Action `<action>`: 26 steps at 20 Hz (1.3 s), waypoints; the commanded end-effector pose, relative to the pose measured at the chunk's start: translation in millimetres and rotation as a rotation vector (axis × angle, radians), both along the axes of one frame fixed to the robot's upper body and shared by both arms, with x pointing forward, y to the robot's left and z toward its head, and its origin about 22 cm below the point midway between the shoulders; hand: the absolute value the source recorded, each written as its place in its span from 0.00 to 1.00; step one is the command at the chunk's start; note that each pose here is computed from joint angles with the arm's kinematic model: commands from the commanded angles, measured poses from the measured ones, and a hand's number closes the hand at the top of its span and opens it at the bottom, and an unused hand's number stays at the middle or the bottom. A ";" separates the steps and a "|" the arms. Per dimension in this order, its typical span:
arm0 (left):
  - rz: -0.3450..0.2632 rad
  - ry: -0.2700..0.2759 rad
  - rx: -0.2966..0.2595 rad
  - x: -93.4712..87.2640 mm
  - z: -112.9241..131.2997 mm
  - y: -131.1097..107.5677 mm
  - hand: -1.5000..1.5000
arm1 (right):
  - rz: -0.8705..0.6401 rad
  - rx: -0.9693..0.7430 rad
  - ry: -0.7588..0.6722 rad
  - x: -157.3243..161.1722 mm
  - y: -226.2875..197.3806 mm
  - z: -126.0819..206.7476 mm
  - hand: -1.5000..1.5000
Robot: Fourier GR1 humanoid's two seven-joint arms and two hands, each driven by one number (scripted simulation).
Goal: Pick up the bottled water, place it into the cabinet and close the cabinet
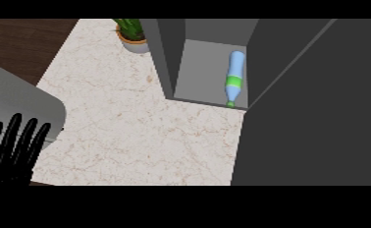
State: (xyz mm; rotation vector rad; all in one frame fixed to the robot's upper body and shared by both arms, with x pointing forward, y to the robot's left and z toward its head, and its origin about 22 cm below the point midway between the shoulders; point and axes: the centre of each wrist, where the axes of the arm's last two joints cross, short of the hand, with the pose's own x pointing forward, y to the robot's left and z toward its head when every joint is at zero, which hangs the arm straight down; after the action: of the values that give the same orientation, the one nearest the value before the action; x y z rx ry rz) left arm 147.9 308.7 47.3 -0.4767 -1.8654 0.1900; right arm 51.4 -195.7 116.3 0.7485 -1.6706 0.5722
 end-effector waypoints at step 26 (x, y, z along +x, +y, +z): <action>-0.099 -0.005 0.045 10.8 15.4 28.8 0.00 | 0.366 -0.286 -0.272 45.5 25.5 30.4 1.00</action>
State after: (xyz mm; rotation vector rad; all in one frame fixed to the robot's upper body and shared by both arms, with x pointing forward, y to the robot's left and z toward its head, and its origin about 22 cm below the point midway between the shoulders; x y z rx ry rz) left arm 157.9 333.8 63.5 -0.5414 -1.8477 0.0770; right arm 99.9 -188.6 143.1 0.7346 -1.7132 1.0784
